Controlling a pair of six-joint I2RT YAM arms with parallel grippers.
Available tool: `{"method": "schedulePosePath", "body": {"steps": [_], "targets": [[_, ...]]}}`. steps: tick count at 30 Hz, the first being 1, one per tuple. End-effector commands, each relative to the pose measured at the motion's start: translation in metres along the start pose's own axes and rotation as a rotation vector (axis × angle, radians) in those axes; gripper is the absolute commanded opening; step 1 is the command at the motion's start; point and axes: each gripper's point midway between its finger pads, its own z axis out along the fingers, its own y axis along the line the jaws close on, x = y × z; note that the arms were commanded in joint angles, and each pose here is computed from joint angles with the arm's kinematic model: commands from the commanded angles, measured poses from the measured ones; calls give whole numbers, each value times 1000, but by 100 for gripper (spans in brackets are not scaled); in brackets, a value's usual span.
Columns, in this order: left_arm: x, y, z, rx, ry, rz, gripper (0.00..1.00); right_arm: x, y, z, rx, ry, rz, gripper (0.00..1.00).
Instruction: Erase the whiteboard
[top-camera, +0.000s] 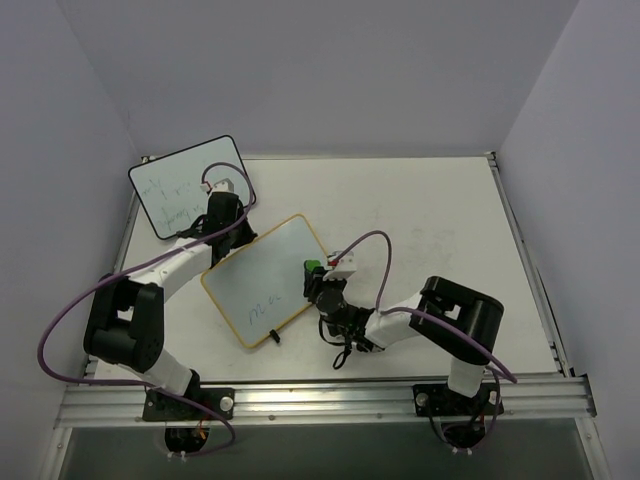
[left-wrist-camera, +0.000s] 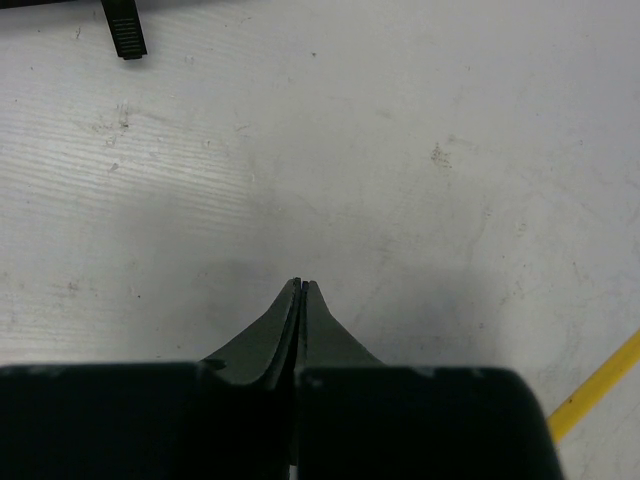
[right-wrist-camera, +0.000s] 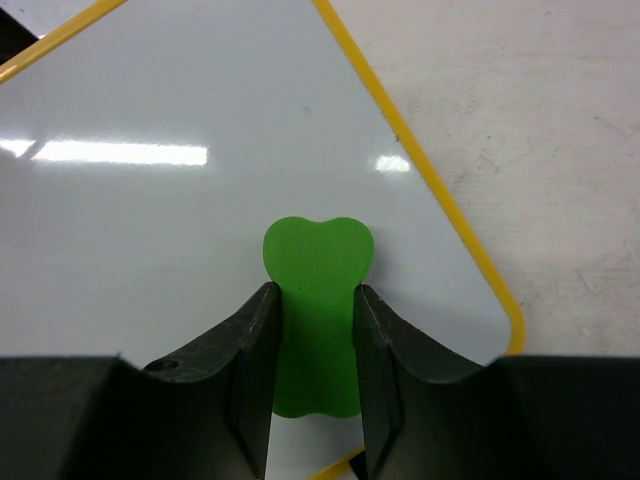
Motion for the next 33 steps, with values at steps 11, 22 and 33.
{"method": "schedulePosePath", "body": {"steps": [11,22,33], "targets": [[31,8,-3,-22,101,49,2,61,-24,-17,33,163,19,6],[32,8,-1,-26,103,51,2,46,-48,-6,96,130,50,5],[38,10,2,-24,114,48,2,69,32,-15,-59,159,-173,4]]}}
